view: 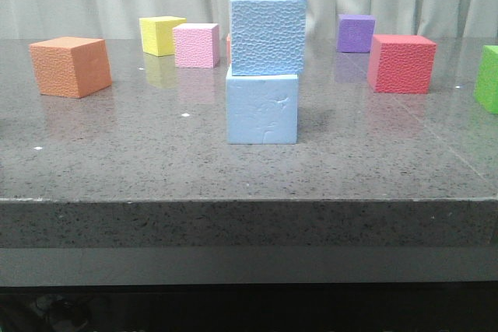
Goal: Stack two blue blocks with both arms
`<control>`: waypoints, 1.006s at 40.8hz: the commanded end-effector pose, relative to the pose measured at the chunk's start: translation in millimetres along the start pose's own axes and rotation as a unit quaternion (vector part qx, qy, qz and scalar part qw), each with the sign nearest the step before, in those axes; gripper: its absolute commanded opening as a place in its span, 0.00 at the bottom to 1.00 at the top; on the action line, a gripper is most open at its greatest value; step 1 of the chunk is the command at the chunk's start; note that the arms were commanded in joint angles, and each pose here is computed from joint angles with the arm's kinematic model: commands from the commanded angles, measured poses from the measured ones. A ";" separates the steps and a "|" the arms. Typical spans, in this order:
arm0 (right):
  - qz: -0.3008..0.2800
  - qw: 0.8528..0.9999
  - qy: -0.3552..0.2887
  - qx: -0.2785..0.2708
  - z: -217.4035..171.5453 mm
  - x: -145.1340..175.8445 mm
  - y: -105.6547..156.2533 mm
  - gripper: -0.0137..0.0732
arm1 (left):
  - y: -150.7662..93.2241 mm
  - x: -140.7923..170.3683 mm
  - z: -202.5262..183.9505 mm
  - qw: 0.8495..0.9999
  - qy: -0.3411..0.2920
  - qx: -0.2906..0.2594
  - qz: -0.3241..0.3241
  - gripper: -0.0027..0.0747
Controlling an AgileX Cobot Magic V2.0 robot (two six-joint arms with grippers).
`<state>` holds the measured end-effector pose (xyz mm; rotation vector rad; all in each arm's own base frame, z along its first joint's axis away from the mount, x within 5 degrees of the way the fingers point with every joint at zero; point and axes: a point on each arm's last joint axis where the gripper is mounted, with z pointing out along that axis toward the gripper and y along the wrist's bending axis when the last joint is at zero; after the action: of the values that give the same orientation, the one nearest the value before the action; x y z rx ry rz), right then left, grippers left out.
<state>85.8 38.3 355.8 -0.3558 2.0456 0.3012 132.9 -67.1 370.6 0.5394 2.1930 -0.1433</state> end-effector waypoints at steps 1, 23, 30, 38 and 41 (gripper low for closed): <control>-0.002 0.999 -0.044 0.000 -4.4 -11.2 0.1 0.08 | 1.2 -11.4 -7.4 0.999 -0.048 -0.003 0.007 0.01; -0.002 0.999 -0.042 0.000 -4.4 -11.0 0.1 0.08 | 12.6 12.2 -8.1 0.996 -0.077 -0.031 -0.026 0.01; -0.002 0.999 -0.042 0.000 -4.4 -11.0 0.2 0.08 | 22.7 68.4 -4.9 0.981 -0.154 -0.078 -0.091 0.01; -0.002 0.999 -0.042 0.000 -4.4 -11.0 0.2 0.08 | 18.5 138.7 11.0 0.950 -0.256 -0.133 -0.121 0.01; -0.002 0.999 -0.042 0.000 -4.4 -11.0 0.2 0.08 | 15.6 159.4 17.9 0.941 -0.281 -0.146 -0.122 0.01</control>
<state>85.8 38.3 354.1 -0.3574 2.0553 0.2990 68.7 -7.4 238.6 0.0801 1.8390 -0.0860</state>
